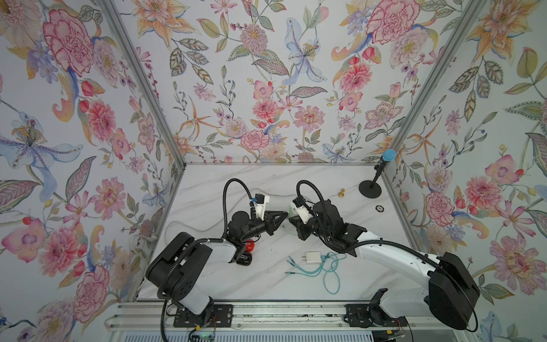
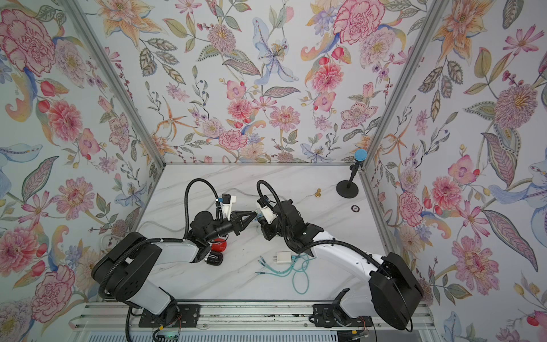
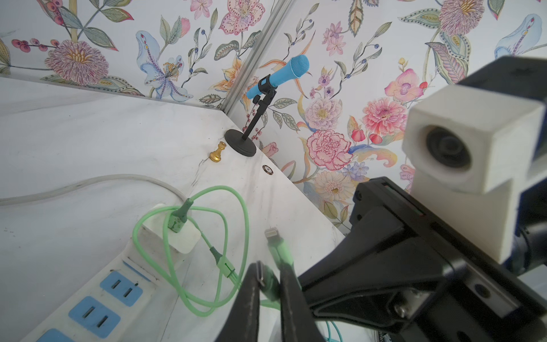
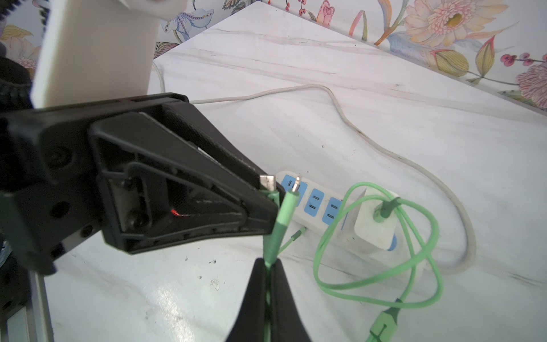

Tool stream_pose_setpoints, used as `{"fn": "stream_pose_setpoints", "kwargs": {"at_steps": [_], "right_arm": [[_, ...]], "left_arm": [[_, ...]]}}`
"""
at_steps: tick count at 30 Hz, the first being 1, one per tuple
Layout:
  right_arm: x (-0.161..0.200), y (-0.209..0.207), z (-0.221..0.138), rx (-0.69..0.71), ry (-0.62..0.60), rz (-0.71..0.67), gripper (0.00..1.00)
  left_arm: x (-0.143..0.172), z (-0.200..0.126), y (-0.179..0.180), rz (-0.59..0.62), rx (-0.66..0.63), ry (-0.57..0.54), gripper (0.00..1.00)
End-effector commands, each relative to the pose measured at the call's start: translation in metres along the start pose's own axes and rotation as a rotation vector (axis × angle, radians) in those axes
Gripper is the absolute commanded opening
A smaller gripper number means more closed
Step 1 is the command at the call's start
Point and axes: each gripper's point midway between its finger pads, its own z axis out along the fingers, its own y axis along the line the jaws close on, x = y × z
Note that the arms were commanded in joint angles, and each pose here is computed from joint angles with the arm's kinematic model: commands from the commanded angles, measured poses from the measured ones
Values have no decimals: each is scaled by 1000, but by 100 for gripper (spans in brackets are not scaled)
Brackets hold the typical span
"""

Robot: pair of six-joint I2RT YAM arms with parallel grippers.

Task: Charge the electric shaver
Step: Pick up the charging cable from the center of the board.

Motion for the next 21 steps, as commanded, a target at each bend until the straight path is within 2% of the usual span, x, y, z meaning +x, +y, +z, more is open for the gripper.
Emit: {"fn": "stream_pose_setpoints", "kwargs": {"at_steps": [1, 2, 5, 8, 11, 13, 16, 21], "right_arm": [[-10, 7, -5, -17, -37, -14, 0], [-10, 5, -6, -9, -36, -15, 0], [-4, -2, -7, 23, -22, -4, 2], [1, -11, -12, 59, -18, 11, 9], [7, -24, -18, 109, -8, 30, 33], [9, -31, -24, 138, -3, 39, 42], [5, -30, -32, 122, -22, 43, 42], [2, 1, -34, -58, -34, 13, 40]], "left_arm": [[-7, 0, 2, 12, -10, -19, 6], [-7, 0, 2, 12, -8, -18, 0], [-7, -1, 3, 11, -11, -20, 0], [-7, -3, 3, 14, -15, -18, 0], [-6, -4, 4, 16, -20, -13, 0], [-6, -5, 4, 16, -20, -12, 0], [-5, -5, 4, 18, -22, -10, 0], [-6, -4, 1, 13, 0, -12, 0]]}}
